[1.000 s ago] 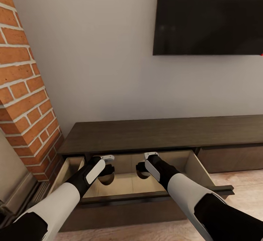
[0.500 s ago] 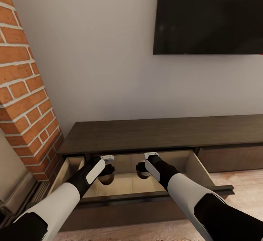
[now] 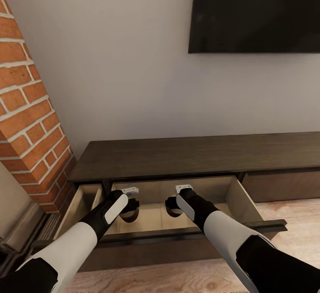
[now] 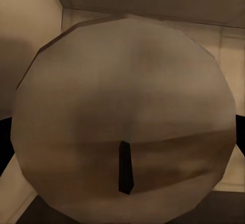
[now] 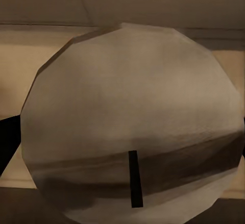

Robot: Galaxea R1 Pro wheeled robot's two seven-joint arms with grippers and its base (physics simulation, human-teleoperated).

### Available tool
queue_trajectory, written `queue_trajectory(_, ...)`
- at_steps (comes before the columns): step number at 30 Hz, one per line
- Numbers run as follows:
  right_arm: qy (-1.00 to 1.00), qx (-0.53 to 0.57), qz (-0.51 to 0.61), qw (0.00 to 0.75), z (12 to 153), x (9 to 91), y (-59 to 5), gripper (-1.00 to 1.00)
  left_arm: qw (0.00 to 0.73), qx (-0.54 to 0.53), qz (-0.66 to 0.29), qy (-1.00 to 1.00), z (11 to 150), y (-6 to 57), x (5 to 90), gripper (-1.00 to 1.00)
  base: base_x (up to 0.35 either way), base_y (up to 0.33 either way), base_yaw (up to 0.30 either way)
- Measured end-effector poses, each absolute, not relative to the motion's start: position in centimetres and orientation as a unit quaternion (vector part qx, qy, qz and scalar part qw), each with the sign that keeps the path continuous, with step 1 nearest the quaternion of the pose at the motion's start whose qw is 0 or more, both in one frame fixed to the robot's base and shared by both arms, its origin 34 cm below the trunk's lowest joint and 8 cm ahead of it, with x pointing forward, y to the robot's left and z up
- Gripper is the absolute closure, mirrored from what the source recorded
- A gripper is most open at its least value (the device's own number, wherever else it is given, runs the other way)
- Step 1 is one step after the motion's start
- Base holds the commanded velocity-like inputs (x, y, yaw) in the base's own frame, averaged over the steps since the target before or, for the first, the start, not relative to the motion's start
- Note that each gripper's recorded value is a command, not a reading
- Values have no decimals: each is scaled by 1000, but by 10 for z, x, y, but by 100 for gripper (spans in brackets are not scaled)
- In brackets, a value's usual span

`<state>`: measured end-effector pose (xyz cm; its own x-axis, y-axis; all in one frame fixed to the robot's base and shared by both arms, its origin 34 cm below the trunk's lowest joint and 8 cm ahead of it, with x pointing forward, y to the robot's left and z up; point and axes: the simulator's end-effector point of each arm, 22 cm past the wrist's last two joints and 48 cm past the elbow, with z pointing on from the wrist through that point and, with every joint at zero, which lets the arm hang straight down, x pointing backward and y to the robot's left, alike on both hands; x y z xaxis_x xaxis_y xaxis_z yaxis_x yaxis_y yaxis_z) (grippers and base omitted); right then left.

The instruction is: Place each of the two pumpkins and all three candles from the living room inside a cabinet in the living room (use any cabinet), then make sure every cabinet is closed, and position the cauldron so it is next to a table in the living room.

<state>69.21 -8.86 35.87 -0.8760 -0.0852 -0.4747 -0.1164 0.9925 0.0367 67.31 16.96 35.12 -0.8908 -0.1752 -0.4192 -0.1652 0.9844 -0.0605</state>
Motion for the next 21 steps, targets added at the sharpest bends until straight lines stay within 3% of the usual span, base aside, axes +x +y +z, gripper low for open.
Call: queue_trajectory(21, 960, -41, 35, 275, 345, 706, -88, 100, 208, -78, -28, 975, 330, 166, 672, 100, 4, 2, 0)
